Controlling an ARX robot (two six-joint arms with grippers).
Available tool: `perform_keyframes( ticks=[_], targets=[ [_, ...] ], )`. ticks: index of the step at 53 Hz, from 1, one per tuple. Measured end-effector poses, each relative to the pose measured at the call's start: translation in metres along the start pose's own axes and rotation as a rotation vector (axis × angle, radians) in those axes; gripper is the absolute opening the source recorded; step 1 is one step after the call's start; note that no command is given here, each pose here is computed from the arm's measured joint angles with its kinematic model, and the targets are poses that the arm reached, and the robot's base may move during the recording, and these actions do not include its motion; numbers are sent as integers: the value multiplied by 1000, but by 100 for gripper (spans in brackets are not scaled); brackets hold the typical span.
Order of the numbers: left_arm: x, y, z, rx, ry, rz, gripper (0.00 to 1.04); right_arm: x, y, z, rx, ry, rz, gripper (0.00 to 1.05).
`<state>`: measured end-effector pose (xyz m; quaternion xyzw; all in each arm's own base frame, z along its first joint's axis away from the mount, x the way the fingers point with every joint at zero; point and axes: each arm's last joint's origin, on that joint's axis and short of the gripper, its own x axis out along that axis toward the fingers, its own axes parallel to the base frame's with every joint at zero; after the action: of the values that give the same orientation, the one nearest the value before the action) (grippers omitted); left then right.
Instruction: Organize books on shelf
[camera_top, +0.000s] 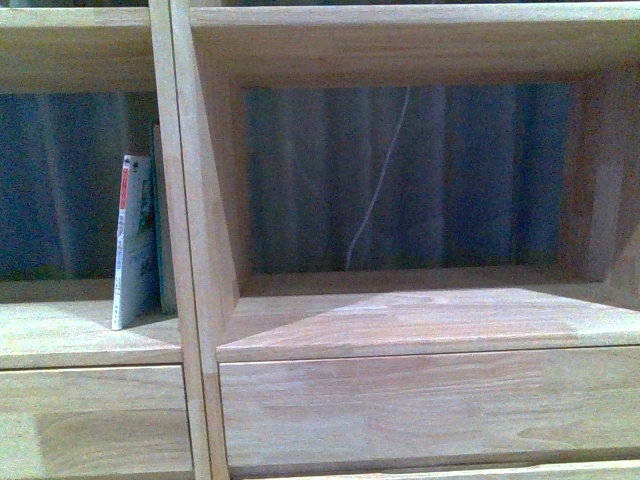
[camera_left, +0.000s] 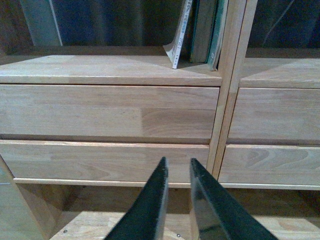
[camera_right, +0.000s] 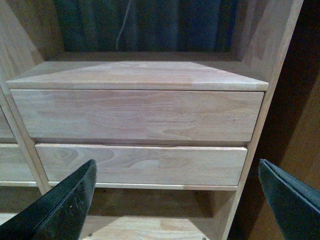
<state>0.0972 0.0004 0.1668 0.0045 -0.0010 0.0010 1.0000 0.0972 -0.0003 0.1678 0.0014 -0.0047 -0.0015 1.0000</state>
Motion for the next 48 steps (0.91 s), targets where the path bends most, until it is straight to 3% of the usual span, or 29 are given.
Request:
perform_keyframes(
  ticks=[3, 16, 25, 41, 44, 48],
  targets=[
    [0, 0, 0, 0, 0, -1, 3, 0, 0, 0, 0, 0, 0, 98],
    [0, 0, 0, -6, 0, 0, 5, 0, 0, 0, 0, 0, 0, 98],
    [0, 0, 0, -6, 0, 0, 39, 0, 0, 0, 0, 0, 0, 98],
    [0, 0, 0, -6, 0, 0, 90, 0, 0, 0, 0, 0, 0, 98],
    [0, 0, 0, -6, 0, 0, 98, 0, 0, 0, 0, 0, 0, 98],
    [0, 0, 0, -6, 0, 0, 97, 0, 0, 0, 0, 0, 0, 98]
  ],
)
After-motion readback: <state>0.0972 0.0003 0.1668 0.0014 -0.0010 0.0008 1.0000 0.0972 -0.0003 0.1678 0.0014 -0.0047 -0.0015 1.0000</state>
